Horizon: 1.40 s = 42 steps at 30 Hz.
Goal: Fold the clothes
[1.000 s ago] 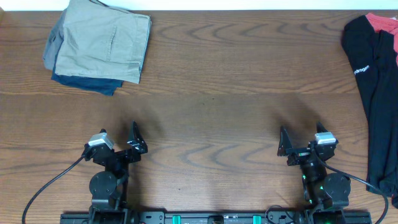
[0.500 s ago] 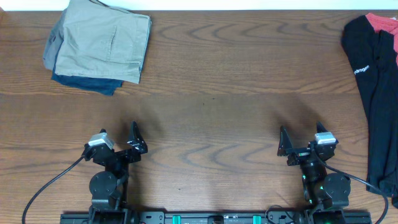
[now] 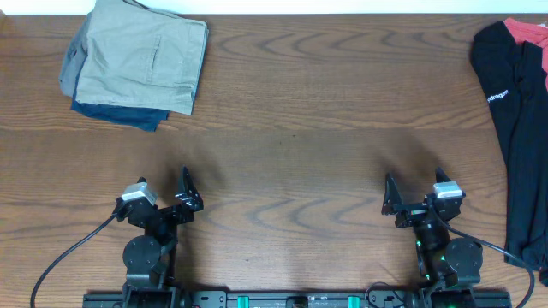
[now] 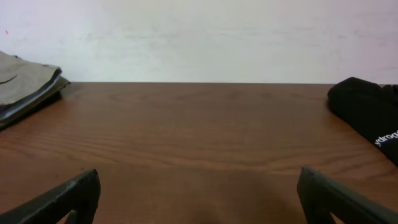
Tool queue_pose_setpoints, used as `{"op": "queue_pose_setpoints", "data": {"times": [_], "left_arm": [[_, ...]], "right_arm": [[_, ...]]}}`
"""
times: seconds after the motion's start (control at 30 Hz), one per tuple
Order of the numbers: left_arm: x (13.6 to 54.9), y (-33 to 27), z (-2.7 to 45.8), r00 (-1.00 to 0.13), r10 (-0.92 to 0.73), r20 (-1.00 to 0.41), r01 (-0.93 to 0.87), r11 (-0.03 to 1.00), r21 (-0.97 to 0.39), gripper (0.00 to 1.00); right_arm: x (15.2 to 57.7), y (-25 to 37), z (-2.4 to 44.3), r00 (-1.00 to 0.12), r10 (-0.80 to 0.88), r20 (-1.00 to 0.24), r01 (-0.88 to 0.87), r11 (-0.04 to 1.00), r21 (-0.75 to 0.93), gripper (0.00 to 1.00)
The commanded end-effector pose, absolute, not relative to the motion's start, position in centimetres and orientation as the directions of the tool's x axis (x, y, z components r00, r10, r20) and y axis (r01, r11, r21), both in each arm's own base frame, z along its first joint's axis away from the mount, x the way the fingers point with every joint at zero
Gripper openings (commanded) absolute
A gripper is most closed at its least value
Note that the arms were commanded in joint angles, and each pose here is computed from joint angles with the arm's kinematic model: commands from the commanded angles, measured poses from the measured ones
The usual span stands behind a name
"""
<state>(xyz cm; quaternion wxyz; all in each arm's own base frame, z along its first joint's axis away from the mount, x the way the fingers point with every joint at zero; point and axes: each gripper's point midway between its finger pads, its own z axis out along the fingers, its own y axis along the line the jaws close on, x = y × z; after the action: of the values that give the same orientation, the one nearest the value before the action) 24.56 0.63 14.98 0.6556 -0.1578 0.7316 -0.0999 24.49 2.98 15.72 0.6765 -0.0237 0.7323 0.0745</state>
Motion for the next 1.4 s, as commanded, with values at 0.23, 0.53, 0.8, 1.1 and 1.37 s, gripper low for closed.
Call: {"op": "queue_pose_setpoints", "data": {"times": [0.23,0.53,0.8,1.1,1.37], "left_arm": [[24.4,1.1,13.1,-0.135,-0.359,-0.923,-0.144,0.929,-0.34,0.98],[24.4,1.1,13.2,-0.135,-0.359,-0.924,-0.144,0.929,-0.34,0.98],[24.4,1.1,13.2,-0.135,-0.359,-0.924,-0.144,0.929,-0.34,0.98],[24.4,1.1,13.1,-0.135,-0.359,-0.924,-0.144,0.929,-0.34,0.98],[24.4,1.1,13.2,-0.135,-0.359,-0.924,-0.144,0.929,-0.34,0.98]], "right_arm": [[24.4,3.4,15.6,-0.092,0.08,-0.993,-0.156,0.983,0.094,0.99],[24.4,3.4,15.6,-0.092,0.08,-0.993,-0.156,0.983,0.094,0.99],[24.4,3.4,15.6,-0.091,0.081,-0.993,-0.156,0.983,0.095,0.99],[23.6,6.7,18.5,-0.124,0.423,-0.898,-0.335,0.834,0.439,0.99],[21.5,5.8,28.1,0.23,0.508,-0.83,-0.468,0.806,0.363,0.99]]}}
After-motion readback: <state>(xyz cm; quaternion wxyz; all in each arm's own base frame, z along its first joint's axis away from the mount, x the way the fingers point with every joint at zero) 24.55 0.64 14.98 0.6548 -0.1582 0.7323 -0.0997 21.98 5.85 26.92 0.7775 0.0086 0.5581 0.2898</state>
